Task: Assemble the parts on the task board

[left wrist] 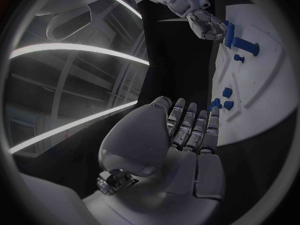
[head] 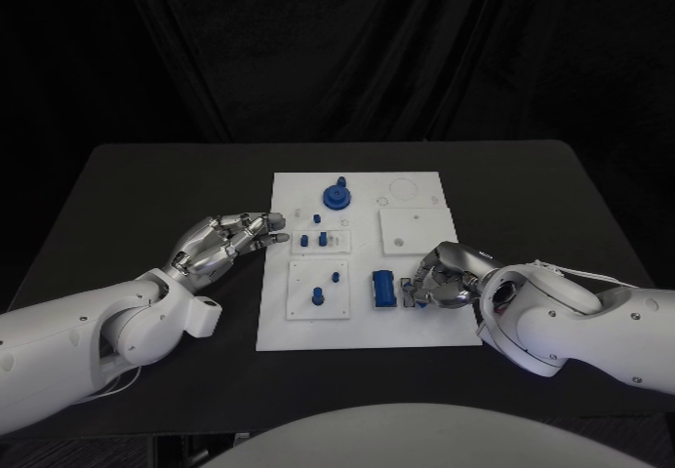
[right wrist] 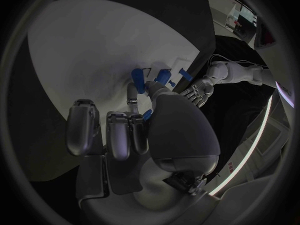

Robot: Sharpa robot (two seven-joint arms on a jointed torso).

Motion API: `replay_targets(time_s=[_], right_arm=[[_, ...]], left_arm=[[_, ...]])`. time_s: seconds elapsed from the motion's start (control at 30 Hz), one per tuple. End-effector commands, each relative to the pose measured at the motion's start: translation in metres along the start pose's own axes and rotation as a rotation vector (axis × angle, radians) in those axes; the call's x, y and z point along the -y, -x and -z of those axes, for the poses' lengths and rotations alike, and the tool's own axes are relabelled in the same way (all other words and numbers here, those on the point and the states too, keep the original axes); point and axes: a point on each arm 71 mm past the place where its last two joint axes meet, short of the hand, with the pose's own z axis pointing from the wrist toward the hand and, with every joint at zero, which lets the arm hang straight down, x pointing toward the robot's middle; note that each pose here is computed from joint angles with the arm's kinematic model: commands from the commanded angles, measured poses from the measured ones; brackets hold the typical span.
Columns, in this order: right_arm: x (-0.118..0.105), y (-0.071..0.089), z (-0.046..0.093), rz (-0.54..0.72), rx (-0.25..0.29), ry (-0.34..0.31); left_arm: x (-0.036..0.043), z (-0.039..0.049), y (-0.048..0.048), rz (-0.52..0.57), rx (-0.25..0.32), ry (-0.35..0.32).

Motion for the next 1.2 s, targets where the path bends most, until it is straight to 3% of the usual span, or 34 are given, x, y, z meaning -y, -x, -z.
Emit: replay_targets(time_s=[0.03,0.37,0.7,1.2], right_arm=[[0.004,0.002,-0.001,0.034,0.015,-0.034],[0.001,0.003,0.004,-0.001,0.039,-0.009],[0.004,0.005,0.009,-0.1,0.036,-0.053],[0.005,0.003,0.007,-0.136,0.02,-0.085]], left_arm=[[0.0049,0.0005,-0.0018,0.012,-0.015,-0.078],[0.0047,0.0004,-0.0017,0.013,-0.016,-0.077],[0.0048,0.0009,-0.0018,0.012,-0.014,-0.075],[0.0043,0.0004,-0.0018,0.011,-0.013,-0.072]])
